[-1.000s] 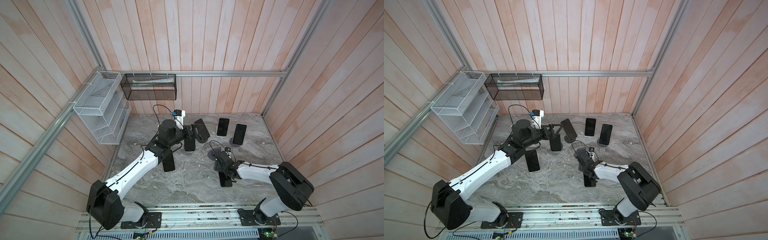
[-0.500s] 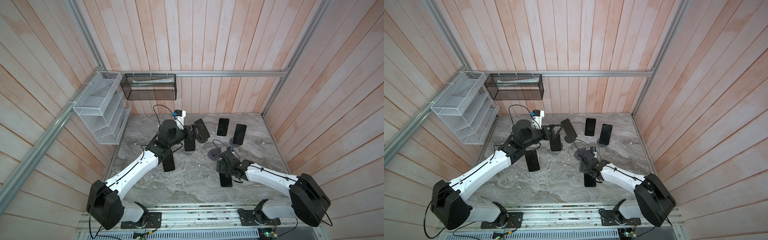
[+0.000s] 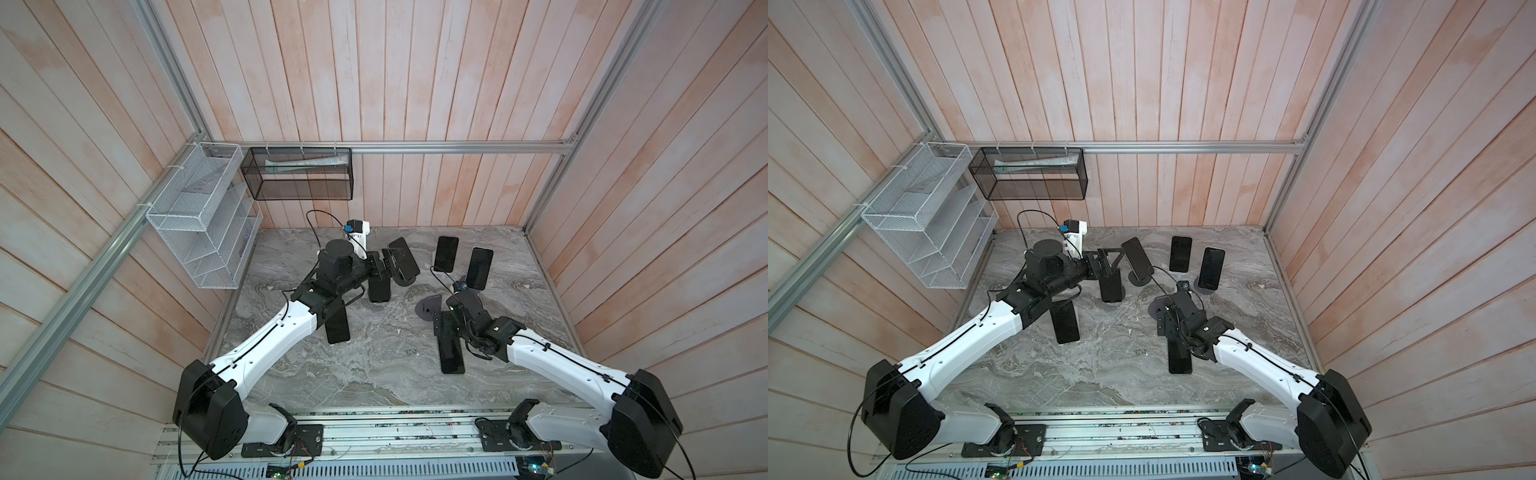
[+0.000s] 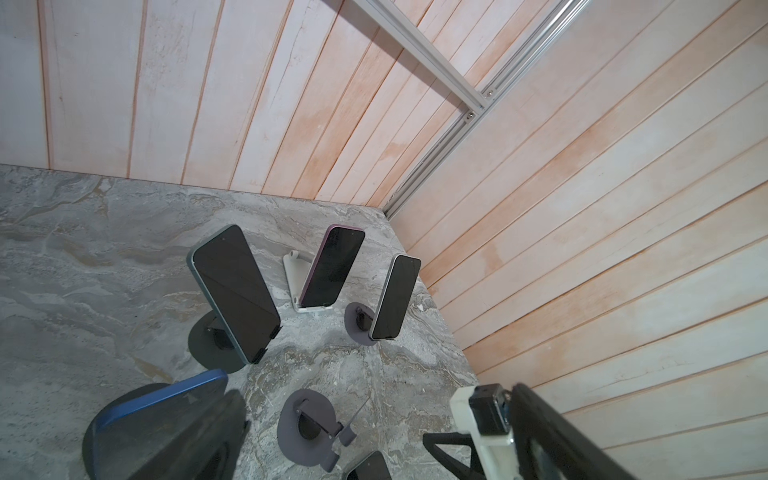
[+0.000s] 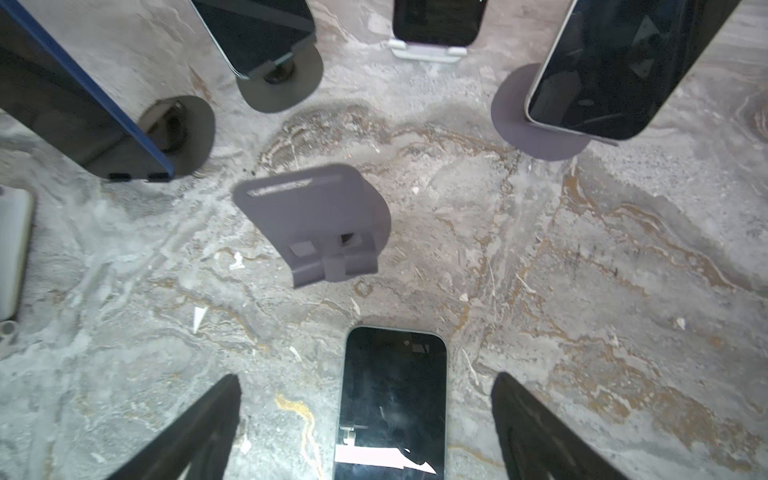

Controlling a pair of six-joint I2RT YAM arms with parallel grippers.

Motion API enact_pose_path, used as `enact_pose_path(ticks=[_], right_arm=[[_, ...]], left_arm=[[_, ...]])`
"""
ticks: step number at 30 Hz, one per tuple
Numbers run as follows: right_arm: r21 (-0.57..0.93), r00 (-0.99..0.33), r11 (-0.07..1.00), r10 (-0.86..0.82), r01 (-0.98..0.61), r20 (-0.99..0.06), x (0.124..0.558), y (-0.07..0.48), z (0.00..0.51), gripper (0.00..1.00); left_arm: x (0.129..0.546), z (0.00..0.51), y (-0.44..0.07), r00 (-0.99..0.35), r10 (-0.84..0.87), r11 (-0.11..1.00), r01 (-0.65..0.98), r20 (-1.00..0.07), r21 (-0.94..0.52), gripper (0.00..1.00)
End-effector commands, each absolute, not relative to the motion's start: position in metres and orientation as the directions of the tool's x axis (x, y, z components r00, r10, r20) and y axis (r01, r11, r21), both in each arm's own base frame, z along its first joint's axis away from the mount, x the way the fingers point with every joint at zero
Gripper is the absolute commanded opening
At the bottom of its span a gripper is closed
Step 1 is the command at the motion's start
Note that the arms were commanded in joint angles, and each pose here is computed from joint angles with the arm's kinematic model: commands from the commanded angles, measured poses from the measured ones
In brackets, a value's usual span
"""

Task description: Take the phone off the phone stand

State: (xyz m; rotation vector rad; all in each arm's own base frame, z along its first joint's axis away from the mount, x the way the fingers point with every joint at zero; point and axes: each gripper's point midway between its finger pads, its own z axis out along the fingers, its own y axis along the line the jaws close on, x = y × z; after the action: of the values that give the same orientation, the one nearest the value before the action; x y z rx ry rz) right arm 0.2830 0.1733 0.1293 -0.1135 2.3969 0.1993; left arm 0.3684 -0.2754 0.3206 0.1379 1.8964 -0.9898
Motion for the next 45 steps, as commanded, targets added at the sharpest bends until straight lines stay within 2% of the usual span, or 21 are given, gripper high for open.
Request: enact_pose_path(ticks=[1,8,12,27,45], right_arm=[[0.113,-0.681,0.966,-0.079,-0.233,-0.728,0.301,0.194,0.157,0.97],[0.034,-0.678,0.953,-0.189,-0.301,-0.711,0.331,0.213,0.141,0.98],[0.03,-0.685,0.959,-0.18,-0.283,-0.706,0.345,0.214,0.14,0.98],[0.039,-0.692,0.958,-0.178,-0.286,-0.699,0.347,0.201,0.129,0.98],[0.08,-0.692,0.948,-0.167,-0.309,-0.702,0.355,0.212,0.118,0.96]], left_arm=[[0.372,0.328,-0.268,-0.502,-0.306,0.693,0.464,-0.809,-0.551,1.0],[0.371,0.336,-0.263,-0.49,-0.32,0.689,0.467,-0.811,-0.554,1.0],[0.372,0.338,-0.26,-0.493,-0.33,0.679,0.469,-0.805,-0.566,1.0],[0.372,0.34,-0.261,-0.495,-0.331,0.669,0.477,-0.803,-0.57,1.0],[0.374,0.325,-0.272,-0.549,-0.319,0.639,0.477,-0.772,-0.604,1.0]])
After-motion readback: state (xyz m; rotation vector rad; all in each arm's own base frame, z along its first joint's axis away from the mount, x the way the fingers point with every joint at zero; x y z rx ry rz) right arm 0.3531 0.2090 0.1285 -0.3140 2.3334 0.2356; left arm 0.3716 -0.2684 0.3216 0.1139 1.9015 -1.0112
